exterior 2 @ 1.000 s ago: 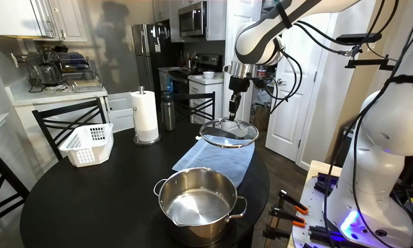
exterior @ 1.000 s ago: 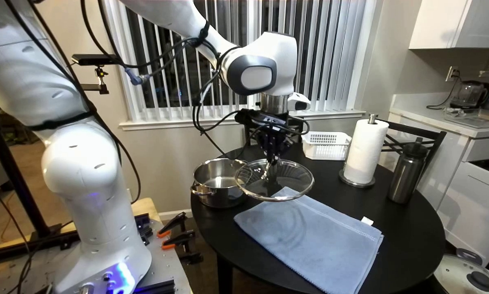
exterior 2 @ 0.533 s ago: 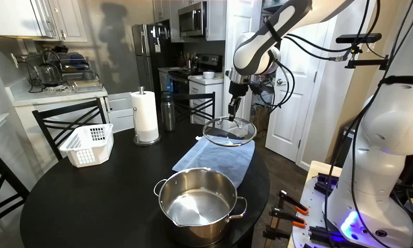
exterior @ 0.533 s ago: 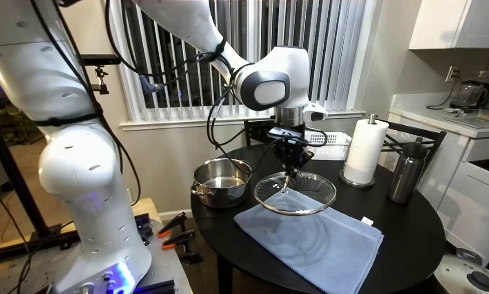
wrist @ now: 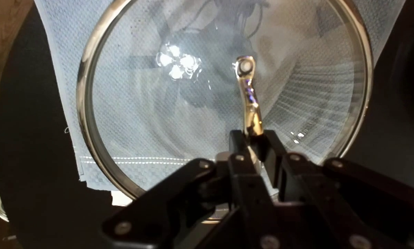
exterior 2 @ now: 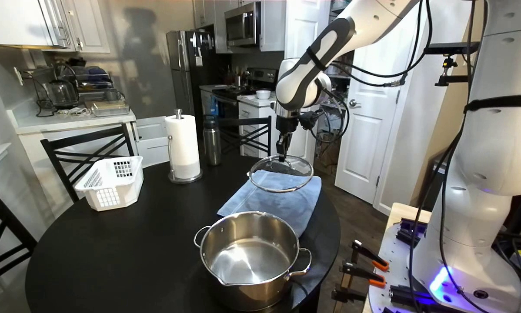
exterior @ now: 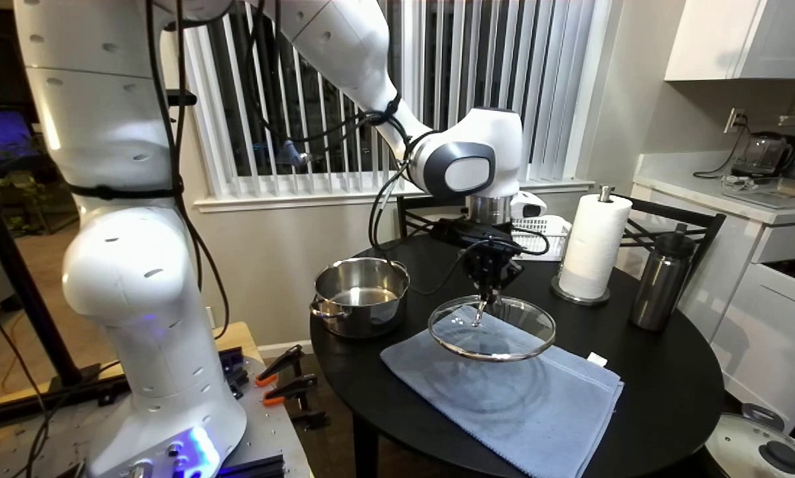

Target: Remove the glass lid from the silver pot and put it on the blue towel on the table

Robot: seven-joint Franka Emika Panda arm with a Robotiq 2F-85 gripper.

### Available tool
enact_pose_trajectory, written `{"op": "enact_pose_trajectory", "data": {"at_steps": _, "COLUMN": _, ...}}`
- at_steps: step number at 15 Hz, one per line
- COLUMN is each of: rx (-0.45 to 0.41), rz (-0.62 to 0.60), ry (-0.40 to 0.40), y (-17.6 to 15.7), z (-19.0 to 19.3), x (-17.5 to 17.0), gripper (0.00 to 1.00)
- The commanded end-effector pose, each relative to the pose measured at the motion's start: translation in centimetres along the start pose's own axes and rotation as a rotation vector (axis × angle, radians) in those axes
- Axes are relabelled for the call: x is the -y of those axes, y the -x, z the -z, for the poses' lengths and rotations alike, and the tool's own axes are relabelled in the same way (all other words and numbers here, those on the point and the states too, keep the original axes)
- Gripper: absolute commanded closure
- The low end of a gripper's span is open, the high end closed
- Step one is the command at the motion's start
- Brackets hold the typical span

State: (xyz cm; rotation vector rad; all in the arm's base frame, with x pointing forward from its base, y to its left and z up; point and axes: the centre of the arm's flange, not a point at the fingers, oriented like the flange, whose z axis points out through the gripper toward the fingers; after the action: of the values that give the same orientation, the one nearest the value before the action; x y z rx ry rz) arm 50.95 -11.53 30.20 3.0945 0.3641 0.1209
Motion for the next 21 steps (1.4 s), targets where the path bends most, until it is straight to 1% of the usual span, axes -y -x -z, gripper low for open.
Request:
{"op": "enact_pose_trajectory", "data": {"at_steps": 1, "rx": -0.029, "rz": -0.011, "ry": -0.03, "y": -2.4, "z": -1.0, "x": -1.5, "gripper": 0.96}}
{"op": "enact_pose_trajectory", "data": {"at_steps": 3, "rx": -0.025, "rz": 0.0, "ry": -0.057, "y": -3.3, "z": -2.4, "x": -1.4, "gripper": 0.96}}
{"op": "enact_pose_trajectory", "data": {"at_steps": 7, "rx": -0.034, "rz": 0.075, "ry": -0.132, "y": -5.1, "z": -5.9, "x": -0.4, "gripper": 0.96}}
{"op": "enact_pose_trajectory", "data": {"at_steps": 11, "rx": -0.034, "rz": 0.102, "ry": -0.185, "y": -5.2, "z": -8.3, "x": 0.7, "gripper": 0.96}}
{"op": "enact_pose_trajectory", "data": {"at_steps": 15, "rx": -0.022, "rz": 0.092, "ry": -0.193, "y": -4.3, "z": -8.8, "x": 0.9, "gripper": 0.96}}
{"op": "enact_pose_trajectory", "data": {"at_steps": 18, "rx": -0.016, "rz": 0.089, "ry": -0.184, "y": -4.2, "z": -8.2, "x": 1.1, "gripper": 0.96}}
{"op": "enact_pose_trajectory", "data": {"at_steps": 19, "rx": -0.013, "rz": 0.09, "ry": -0.187, "y": -4.3, "z": -8.0, "x": 1.3, "gripper": 0.58}}
{"op": "enact_pose_trajectory", "data": {"at_steps": 20, "rx": -0.013, "rz": 0.091, "ry": -0.188, "y": -4.5, "z": -7.9, "x": 1.6, "gripper": 0.56}}
{"op": "enact_pose_trajectory", "data": {"at_steps": 21, "rx": -0.009, "rz": 0.102, "ry": -0.176, "y": -4.8, "z": -7.4, "x": 2.0, "gripper": 0.51}}
